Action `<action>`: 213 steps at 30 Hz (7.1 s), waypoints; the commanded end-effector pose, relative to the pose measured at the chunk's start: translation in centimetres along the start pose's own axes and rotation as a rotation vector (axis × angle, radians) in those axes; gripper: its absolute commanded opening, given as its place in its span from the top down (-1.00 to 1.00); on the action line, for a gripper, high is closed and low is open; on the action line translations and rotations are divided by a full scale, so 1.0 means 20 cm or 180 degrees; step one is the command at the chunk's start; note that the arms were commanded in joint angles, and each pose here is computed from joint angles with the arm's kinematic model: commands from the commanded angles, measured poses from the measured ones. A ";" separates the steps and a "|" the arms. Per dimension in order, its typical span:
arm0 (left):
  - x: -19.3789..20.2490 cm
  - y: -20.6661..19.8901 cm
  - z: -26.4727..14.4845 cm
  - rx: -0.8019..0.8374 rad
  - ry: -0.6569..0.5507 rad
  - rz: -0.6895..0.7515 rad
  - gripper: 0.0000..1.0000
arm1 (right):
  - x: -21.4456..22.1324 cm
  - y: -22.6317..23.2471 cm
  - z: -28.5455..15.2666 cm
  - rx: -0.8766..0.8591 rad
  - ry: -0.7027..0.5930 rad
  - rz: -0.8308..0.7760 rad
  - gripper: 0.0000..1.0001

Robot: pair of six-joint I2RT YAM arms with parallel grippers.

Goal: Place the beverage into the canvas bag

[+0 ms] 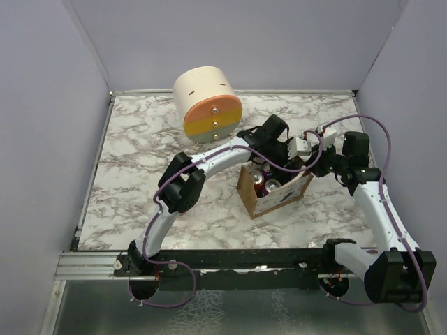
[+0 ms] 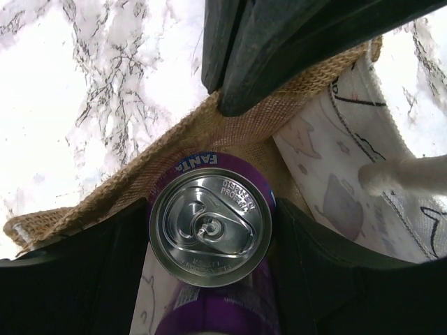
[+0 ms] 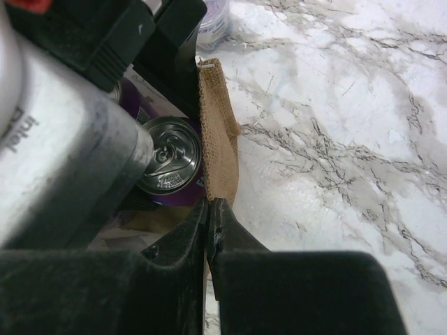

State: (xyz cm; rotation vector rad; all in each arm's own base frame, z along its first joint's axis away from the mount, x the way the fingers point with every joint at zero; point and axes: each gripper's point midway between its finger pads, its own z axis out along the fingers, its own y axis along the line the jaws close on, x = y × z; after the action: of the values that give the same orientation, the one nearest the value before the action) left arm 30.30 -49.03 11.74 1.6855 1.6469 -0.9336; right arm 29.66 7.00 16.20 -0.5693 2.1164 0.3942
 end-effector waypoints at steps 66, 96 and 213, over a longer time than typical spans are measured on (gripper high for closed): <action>-0.41 -0.18 -0.62 -0.0377 -0.0296 0.0655 -0.74 | -0.10 0.05 -0.07 -0.0098 -0.0221 -0.0169 0.78; 0.88 -0.49 -1.67 -0.1564 0.1264 -0.0747 -0.99 | -0.11 0.10 -0.06 -0.0376 -0.0154 -0.0389 0.30; -0.71 -0.31 -0.62 0.0405 -0.1101 -0.0435 1.00 | 0.34 0.33 -0.39 -0.1051 0.0741 -0.1575 0.91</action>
State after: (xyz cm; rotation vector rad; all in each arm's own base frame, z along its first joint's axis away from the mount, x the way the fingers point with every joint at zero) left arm 25.78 -45.09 26.57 1.4036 1.6948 -1.2731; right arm 18.03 7.92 15.92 -1.3289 2.0159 0.4707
